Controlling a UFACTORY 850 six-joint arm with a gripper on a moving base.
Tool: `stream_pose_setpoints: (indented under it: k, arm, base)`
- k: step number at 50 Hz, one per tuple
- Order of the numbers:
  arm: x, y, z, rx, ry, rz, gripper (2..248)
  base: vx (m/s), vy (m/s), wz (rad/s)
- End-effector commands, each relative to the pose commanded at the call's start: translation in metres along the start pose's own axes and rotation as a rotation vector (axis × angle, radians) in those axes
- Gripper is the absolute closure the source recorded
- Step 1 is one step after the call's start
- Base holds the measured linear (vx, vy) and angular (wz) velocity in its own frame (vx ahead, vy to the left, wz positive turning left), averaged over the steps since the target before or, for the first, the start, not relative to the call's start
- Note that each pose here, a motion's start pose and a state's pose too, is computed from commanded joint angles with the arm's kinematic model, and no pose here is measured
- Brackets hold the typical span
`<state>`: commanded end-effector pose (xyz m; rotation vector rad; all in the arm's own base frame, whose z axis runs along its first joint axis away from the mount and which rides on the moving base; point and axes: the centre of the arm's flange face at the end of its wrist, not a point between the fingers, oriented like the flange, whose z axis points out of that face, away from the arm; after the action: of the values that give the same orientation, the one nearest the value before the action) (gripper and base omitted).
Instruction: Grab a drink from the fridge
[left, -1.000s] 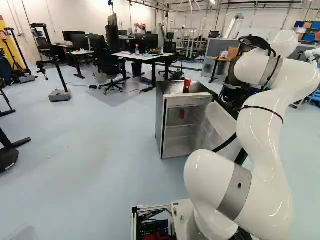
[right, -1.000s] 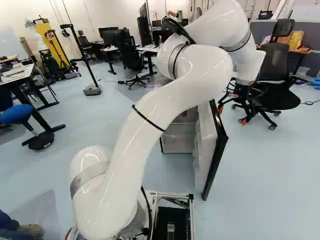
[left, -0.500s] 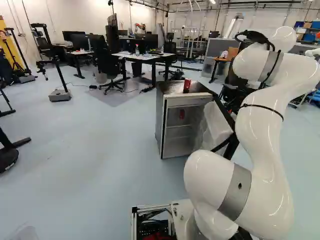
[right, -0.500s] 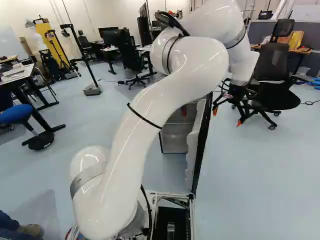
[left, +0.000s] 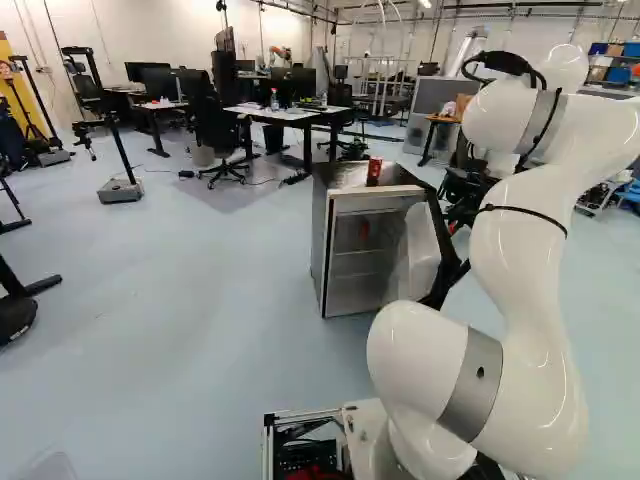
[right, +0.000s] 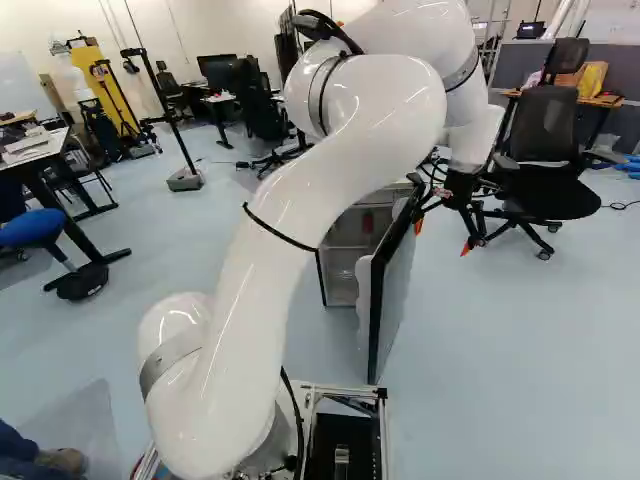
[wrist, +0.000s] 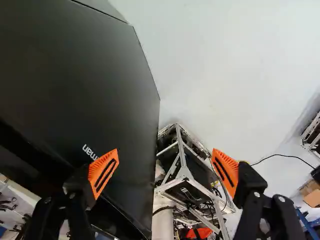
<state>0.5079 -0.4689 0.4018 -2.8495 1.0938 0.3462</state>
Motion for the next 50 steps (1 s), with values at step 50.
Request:
stream_pose_setpoints:
  k: [50]
  arm:
    - [-0.048, -0.050, 0.022, -0.017, 0.012, -0.077, 3]
  base:
    - [0.000, 0.000, 0.000]
